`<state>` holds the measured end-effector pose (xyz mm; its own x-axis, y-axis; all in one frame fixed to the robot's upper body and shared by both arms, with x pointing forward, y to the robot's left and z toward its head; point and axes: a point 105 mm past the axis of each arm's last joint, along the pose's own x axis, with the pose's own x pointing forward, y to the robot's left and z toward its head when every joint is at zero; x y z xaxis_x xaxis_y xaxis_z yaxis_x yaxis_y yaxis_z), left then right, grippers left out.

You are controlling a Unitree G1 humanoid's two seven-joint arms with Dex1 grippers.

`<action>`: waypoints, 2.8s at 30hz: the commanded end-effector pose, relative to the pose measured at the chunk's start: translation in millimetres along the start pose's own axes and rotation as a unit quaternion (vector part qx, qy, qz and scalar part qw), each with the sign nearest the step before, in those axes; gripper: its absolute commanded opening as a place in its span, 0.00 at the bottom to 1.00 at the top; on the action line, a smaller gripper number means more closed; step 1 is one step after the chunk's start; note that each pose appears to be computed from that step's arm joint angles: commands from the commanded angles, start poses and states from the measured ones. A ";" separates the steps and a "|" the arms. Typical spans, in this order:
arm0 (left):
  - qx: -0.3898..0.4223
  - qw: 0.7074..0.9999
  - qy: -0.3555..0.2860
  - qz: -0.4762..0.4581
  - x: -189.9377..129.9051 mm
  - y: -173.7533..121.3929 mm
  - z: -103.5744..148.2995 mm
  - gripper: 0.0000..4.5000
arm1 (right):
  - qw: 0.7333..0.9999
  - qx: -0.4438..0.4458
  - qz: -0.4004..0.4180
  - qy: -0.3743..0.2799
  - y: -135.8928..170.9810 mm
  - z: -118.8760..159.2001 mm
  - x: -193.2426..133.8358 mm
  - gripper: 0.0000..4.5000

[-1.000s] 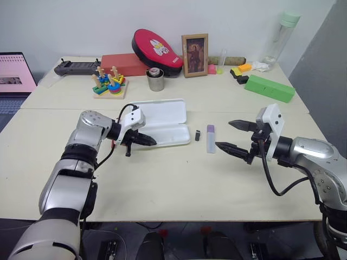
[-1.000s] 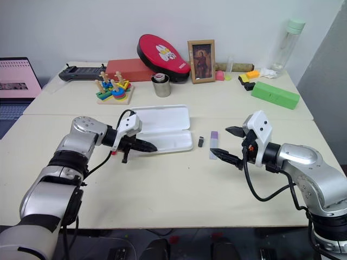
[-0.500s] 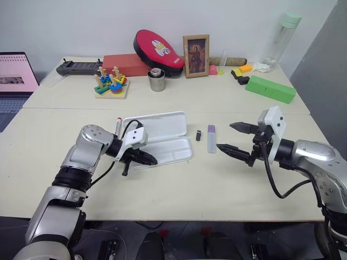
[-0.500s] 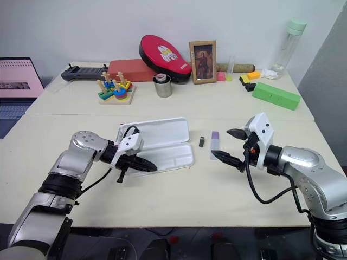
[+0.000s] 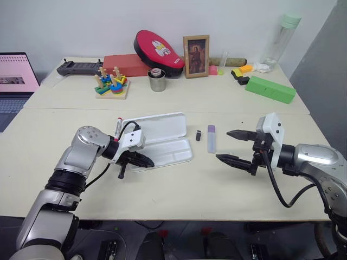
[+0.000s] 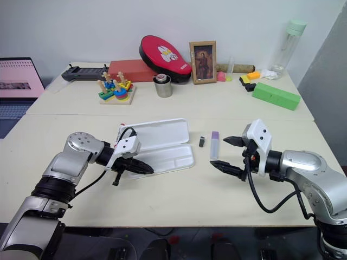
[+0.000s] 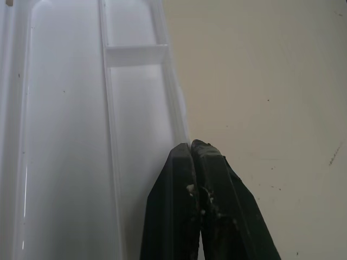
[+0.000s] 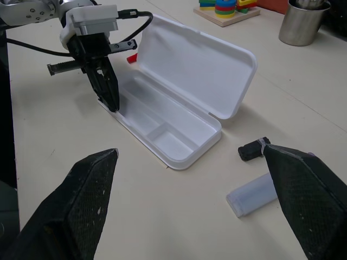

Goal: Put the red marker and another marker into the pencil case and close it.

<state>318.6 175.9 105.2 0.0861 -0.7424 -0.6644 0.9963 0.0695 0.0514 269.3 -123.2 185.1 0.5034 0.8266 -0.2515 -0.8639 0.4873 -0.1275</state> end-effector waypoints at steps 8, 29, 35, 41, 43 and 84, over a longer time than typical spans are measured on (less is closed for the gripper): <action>-0.004 0.998 0.034 0.060 -14.8 16.0 -13.8 0.01 | 1.000 -0.015 0.007 -0.015 1.3 9.0 0.9 1.00; -0.033 0.996 -0.064 0.062 -31.2 10.3 22.2 0.40 | 1.000 -0.016 0.017 -0.017 0.8 9.6 3.8 1.00; -0.065 0.988 -0.118 0.077 -43.0 -3.5 38.1 0.63 | 0.999 -0.017 0.024 -0.016 1.3 9.8 3.7 1.00; -0.153 0.960 -0.166 0.165 -59.5 -26.3 33.0 0.94 | 0.999 -0.024 0.035 -0.022 2.0 14.2 3.5 1.00; -0.218 0.929 -0.161 0.253 -73.1 -32.0 7.9 0.99 | 0.998 -0.032 0.052 -0.028 3.5 18.6 7.2 1.00; -0.352 0.763 -0.087 0.535 -63.9 75.0 -62.1 0.54 | 0.990 -0.096 0.072 -0.071 6.8 52.5 21.5 1.00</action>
<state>386.1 269.0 98.8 0.9048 -0.0767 -0.4190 0.0983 0.9947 0.0302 279.7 -85.0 216.8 0.3491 0.9209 -0.1732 -0.9224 0.3052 -0.2367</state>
